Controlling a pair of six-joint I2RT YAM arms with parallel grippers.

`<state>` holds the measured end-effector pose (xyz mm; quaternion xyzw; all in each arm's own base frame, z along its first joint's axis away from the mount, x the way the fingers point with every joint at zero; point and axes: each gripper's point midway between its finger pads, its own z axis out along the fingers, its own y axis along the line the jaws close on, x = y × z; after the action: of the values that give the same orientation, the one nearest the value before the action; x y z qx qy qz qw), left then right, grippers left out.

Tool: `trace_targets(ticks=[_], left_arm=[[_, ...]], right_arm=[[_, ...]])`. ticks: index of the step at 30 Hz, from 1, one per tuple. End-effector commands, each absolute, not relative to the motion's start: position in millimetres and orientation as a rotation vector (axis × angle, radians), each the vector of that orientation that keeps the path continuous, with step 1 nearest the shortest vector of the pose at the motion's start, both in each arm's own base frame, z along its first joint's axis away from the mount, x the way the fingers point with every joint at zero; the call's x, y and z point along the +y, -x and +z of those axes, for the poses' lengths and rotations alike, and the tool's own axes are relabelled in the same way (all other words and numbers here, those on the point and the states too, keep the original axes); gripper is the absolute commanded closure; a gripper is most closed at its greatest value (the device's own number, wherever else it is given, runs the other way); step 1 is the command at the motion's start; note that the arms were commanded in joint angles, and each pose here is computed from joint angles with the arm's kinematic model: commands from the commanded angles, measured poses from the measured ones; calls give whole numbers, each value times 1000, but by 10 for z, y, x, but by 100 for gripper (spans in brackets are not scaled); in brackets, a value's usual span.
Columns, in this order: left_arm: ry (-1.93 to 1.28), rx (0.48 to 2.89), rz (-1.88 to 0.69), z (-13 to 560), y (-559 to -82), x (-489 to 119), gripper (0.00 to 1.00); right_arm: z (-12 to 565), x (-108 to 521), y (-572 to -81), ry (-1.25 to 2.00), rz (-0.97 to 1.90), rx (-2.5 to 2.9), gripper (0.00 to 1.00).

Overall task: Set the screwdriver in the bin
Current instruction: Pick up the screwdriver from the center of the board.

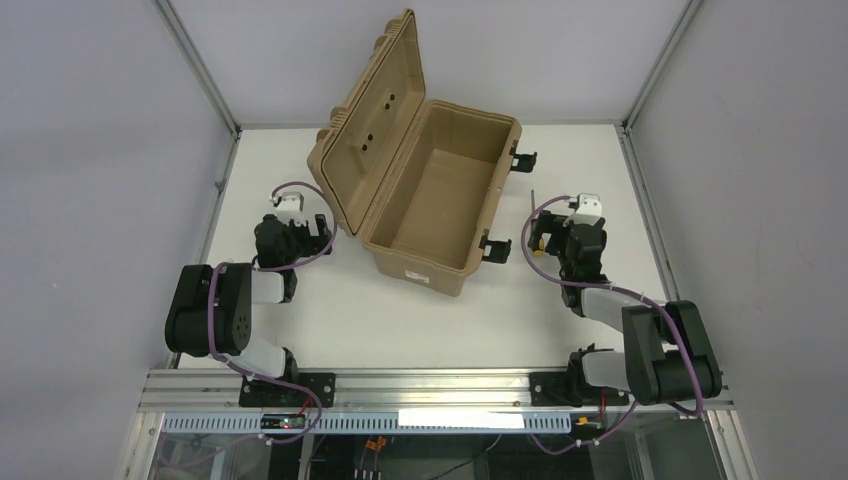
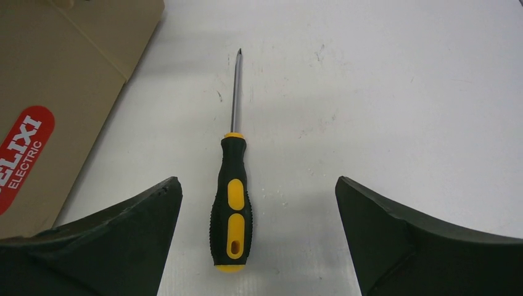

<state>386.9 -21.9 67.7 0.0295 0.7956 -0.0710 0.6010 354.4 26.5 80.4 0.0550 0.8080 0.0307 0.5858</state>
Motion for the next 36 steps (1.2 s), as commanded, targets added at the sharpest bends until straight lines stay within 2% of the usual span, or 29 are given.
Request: trace_targets(ticks=[1, 7, 15, 36], left_arm=[[-73, 1801, -172, 813, -3900, -256, 1], [-72, 1801, -172, 814, -3900, -255, 1], [-73, 1800, -171, 814, -3901, -253, 1], [-73, 1800, -172, 816, -3901, -257, 1]], right_arm=[[974, 147, -3623, -210, 33, 1834, 1], [1111, 85, -3600, -211, -4, 1804, 1], [1668, 58, -3635, -193, -30, 1786, 1], [3690, -19, -3498, -75, -120, 1673, 1]])
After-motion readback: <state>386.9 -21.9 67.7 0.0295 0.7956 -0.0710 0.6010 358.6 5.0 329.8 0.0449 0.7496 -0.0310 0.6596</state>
